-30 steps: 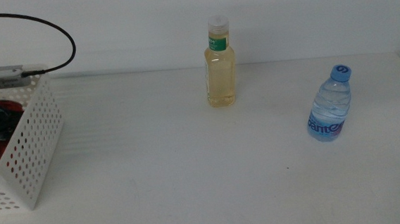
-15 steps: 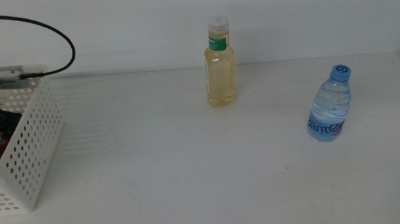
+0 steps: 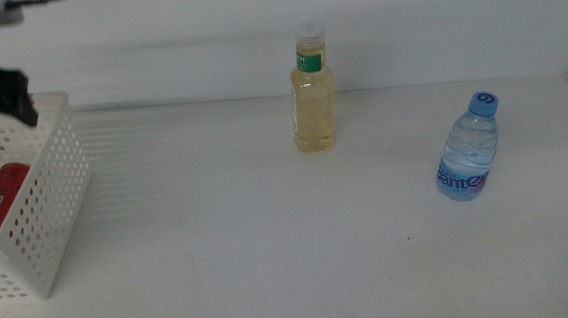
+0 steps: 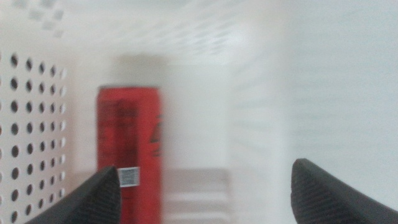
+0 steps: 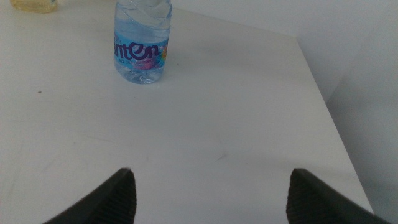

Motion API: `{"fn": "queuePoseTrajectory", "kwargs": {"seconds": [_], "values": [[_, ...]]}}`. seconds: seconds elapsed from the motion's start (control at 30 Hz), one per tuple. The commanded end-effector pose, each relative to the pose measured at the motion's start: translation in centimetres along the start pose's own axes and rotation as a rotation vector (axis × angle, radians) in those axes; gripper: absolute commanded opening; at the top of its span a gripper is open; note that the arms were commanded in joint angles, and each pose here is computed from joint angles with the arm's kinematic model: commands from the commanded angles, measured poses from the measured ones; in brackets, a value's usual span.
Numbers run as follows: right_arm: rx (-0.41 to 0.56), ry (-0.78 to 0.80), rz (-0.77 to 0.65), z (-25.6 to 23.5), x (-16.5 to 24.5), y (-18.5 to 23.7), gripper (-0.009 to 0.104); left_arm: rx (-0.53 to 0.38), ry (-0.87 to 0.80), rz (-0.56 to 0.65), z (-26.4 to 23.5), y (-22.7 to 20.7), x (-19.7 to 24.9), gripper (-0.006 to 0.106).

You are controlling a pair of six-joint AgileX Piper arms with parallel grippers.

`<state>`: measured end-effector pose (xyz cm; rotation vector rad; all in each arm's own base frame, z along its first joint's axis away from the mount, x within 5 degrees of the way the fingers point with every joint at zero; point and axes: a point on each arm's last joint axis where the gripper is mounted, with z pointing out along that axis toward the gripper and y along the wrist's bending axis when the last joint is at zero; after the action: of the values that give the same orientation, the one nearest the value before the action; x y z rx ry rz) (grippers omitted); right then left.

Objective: Use arms to grab the bottles and put them into the dustbin to the left of the table.

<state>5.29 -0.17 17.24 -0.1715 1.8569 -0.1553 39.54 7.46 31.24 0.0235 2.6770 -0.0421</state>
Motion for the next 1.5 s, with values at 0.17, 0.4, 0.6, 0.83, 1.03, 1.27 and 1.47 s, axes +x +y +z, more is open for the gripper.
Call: {"fn": "queuePoseTrajectory", "kwargs": {"seconds": [0.17, 0.4, 0.6, 0.83, 1.03, 1.27, 1.47], "values": [[0.028, -0.096, -0.023, -0.3, -0.8, -0.2, 0.063, 0.043, -0.253, 0.064, -10.9, -5.1, 0.1, 0.090], [0.028, -0.096, -0.023, -0.3, -0.8, -0.2, 0.063, 0.102, -0.359, 0.209, -17.0, -9.9, 2.3, 0.090], [0.028, -0.096, -0.023, -0.3, -0.8, -0.2, 0.063, 0.161, -0.493, 0.239, -18.7, -12.5, 5.9, 0.090], [0.028, -0.096, -0.022, -0.3, -0.8, -0.2, 0.063, 0.233, -0.636, 0.214, -19.3, -13.2, 12.2, 0.090], [0.028, -0.096, -0.022, -0.3, -0.8, -0.2, 0.063, 0.281, -0.668, 0.207, -18.9, -13.1, 17.1, 0.090], [0.028, -0.096, -0.022, -0.3, -0.8, -0.2, 0.063, 0.336, -0.742, 0.190, -17.0, -13.5, 19.9, 0.090], [0.028, -0.096, -0.023, -0.3, -0.8, -0.2, 0.063, 0.366, -0.822, 0.175, -13.7, -14.2, 21.0, 0.090]]}}
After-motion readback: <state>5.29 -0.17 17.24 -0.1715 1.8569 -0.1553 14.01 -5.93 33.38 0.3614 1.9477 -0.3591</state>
